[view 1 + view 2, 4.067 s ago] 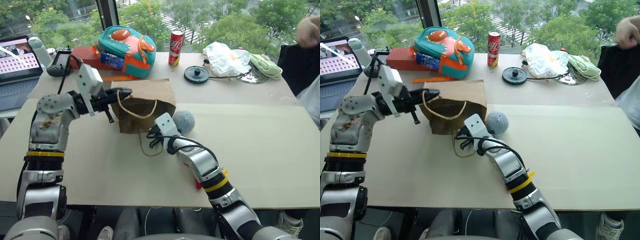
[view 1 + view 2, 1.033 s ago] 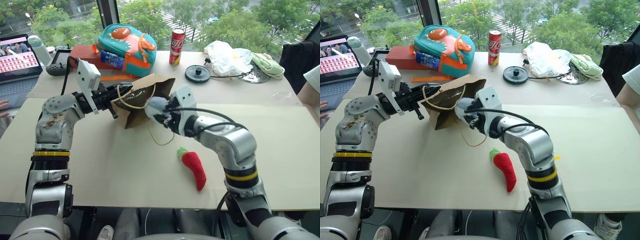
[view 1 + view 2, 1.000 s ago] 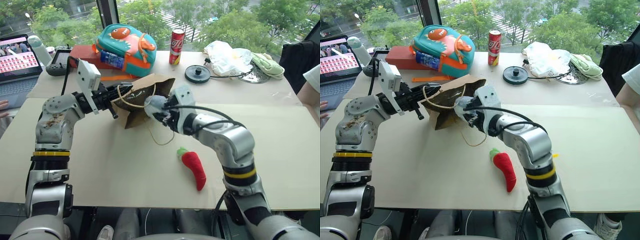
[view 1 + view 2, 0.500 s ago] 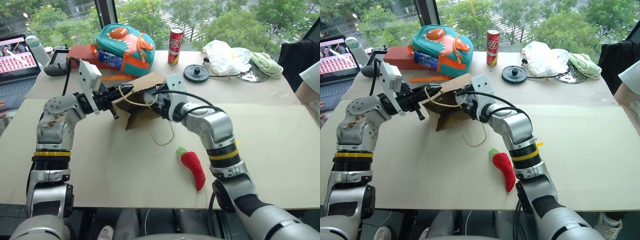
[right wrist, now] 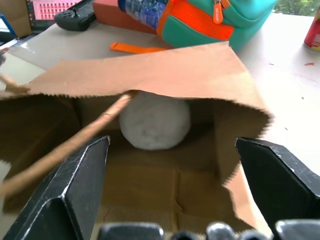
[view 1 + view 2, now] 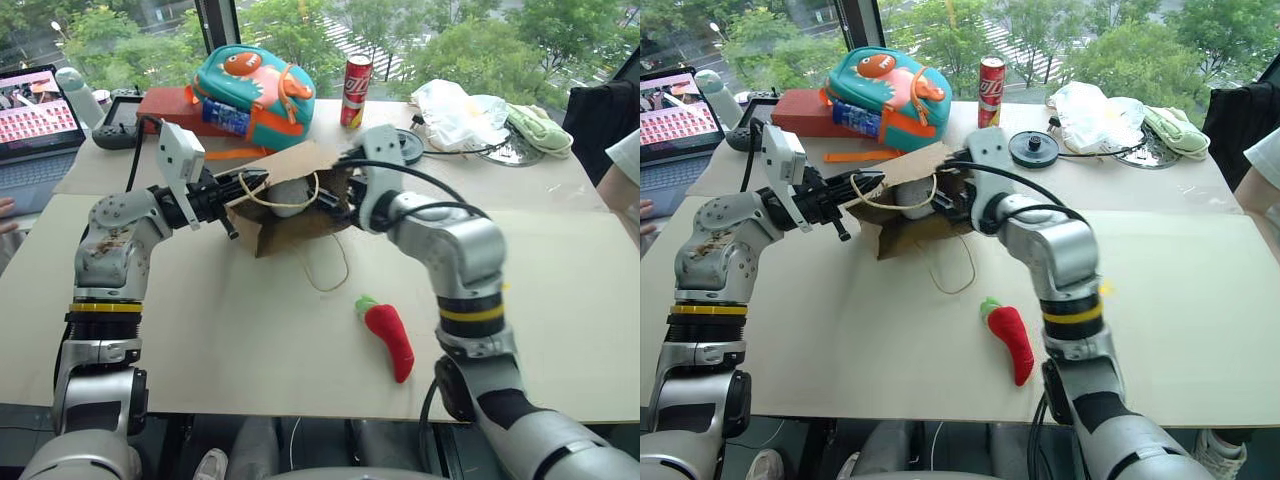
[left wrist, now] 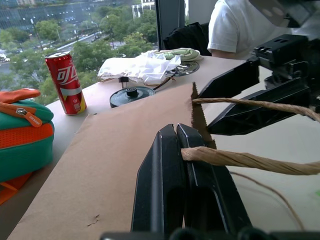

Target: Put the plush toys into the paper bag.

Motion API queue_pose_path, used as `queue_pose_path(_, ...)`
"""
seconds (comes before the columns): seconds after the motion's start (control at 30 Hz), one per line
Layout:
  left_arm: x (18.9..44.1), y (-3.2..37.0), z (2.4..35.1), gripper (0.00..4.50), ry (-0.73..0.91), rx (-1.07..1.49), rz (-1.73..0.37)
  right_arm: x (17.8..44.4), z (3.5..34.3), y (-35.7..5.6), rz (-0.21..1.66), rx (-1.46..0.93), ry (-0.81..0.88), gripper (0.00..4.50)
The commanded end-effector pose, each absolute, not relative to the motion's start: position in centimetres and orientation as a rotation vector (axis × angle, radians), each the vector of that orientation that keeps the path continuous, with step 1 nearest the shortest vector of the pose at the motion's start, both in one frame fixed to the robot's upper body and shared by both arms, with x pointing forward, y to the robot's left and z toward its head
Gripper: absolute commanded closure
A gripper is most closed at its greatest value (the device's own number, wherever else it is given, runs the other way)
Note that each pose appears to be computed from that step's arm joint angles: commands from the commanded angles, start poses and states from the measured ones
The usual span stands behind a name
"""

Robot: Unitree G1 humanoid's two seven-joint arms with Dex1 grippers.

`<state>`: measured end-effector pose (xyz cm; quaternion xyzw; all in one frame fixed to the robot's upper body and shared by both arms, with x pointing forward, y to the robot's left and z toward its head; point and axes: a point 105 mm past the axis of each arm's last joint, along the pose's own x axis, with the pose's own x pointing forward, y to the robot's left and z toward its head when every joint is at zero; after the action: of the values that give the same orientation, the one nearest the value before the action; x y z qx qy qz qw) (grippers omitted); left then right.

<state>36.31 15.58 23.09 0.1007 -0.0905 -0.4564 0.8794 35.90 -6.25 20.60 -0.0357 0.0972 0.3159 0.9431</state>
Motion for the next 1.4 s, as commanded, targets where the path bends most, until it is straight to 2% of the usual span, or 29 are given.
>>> queue_pose_path(0.03, 36.1, 15.5, 24.6, 4.50, -0.244, 0.235, -0.950, 31.6, 20.5, -7.3, 0.819, -0.186, 0.194, 0.06)
queue_pose_path(0.23, 36.1, 15.6, 24.6, 4.50, -0.244, 0.237, -0.953, 26.9, 15.2, -11.4, 0.836, -0.294, 0.442, 0.06)
queue_pose_path(0.37, 36.1, 15.7, 24.6, 4.50, -0.243, 0.240, -0.953, 24.4, 12.8, -11.7, 0.846, -0.289, 0.543, 0.06)
queue_pose_path(0.47, 36.1, 15.7, 24.5, 4.50, -0.241, 0.240, -0.956, 23.9, 10.6, -12.2, 0.777, -0.305, 0.619, 0.06)
queue_pose_path(0.67, 36.1, 15.6, 24.6, 4.50, -0.242, 0.242, -0.960, 24.0, 8.9, -12.9, 0.678, -0.325, 0.676, 0.06)
queue_pose_path(0.83, 36.1, 15.6, 24.7, 4.50, -0.245, 0.244, -0.963, 24.4, 9.0, -12.9, 0.646, -0.334, 0.652, 1.41)
queue_pose_path(0.87, 36.2, 15.6, 24.7, 4.50, -0.245, 0.244, -0.963, 24.3, 9.2, -12.8, 0.652, -0.335, 0.647, 1.92)
queue_pose_path(0.97, 36.2, 15.6, 24.8, 4.50, -0.246, 0.244, -0.964, 24.3, 9.6, -12.5, 0.668, -0.338, 0.630, 2.83)
queue_pose_path(1.07, 36.2, 15.5, 24.8, 4.50, -0.245, 0.245, -0.965, 24.9, 10.6, -11.9, 0.683, -0.328, 0.589, 3.97)
queue_pose_path(1.13, 36.3, 15.5, 24.8, 4.50, -0.245, 0.246, -0.965, 25.8, 11.8, -11.4, 0.685, -0.324, 0.531, 4.48)
queue_pose_path(1.27, 36.3, 15.4, 24.9, 4.50, -0.248, 0.248, -0.966, 28.6, 15.3, -9.1, 0.700, -0.296, 0.377, 4.48)
queue_pose_path(1.4, 36.3, 15.3, 24.8, 4.50, -0.245, 0.250, -0.970, 30.8, 16.7, -6.6, 0.723, -0.291, 0.330, 4.48)
